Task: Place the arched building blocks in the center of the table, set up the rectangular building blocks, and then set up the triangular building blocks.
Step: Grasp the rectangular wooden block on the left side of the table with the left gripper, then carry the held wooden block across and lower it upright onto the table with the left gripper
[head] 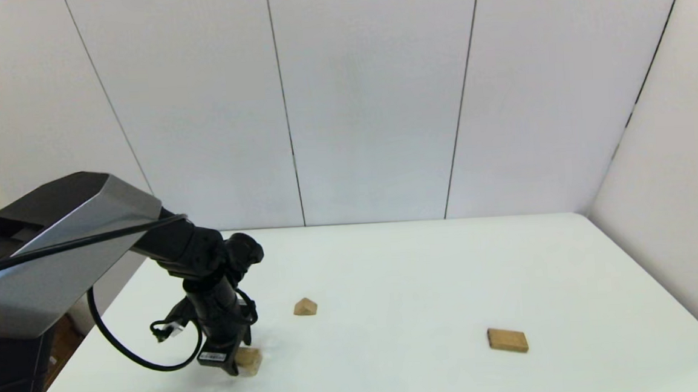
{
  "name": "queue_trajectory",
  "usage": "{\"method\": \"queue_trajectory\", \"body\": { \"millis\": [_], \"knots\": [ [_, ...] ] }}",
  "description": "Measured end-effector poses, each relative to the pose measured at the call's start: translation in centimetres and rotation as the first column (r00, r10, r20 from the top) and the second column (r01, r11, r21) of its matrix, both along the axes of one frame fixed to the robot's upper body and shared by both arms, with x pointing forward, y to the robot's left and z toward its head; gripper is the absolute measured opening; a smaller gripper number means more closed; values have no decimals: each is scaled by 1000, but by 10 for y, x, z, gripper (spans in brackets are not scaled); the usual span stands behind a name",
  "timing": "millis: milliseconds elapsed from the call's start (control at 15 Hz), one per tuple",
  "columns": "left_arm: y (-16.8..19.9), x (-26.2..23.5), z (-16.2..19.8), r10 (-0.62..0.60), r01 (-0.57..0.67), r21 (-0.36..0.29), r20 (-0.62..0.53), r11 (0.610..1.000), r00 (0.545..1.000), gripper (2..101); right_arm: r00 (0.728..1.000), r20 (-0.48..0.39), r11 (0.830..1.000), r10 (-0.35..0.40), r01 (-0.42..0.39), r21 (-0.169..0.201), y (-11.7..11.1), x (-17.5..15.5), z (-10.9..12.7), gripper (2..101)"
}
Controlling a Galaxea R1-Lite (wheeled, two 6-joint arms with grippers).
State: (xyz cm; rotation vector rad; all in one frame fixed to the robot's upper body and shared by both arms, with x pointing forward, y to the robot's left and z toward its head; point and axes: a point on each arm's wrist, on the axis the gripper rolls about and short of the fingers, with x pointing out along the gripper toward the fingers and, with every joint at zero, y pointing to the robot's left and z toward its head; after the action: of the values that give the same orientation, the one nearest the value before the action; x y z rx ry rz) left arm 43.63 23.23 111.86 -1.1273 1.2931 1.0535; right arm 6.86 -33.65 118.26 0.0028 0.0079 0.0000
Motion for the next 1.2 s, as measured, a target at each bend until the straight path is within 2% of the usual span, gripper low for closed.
{"method": "queue_trajectory", "body": {
  "millis": [67,400,533,733,867,1067,1200],
  "knots": [
    [0,0,0,-1,1,0,0,1000,1000,248,1000,0,1000,0,0,0,0,0,0,980],
    [0,-1,4,-1,1,-9,6,1000,1000,260,1000,0,1000,0,0,0,0,0,0,980],
    [-1,-2,16,13,-12,-47,26,999,1000,260,1000,0,1000,0,0,0,0,0,0,980],
    [-7,-2,46,126,-115,-135,77,984,989,260,1000,0,1000,0,0,0,0,0,0,980],
    [-20,-9,56,109,-96,-144,81,985,991,260,1000,0,1000,0,0,0,0,0,0,980],
    [-53,-24,61,12,-6,-131,49,991,999,260,1000,0,1000,0,0,0,0,0,0,980],
    [-75,-28,64,15,-8,-140,46,990,999,260,1000,0,1000,0,0,0,0,0,0,980]
  ]
}}
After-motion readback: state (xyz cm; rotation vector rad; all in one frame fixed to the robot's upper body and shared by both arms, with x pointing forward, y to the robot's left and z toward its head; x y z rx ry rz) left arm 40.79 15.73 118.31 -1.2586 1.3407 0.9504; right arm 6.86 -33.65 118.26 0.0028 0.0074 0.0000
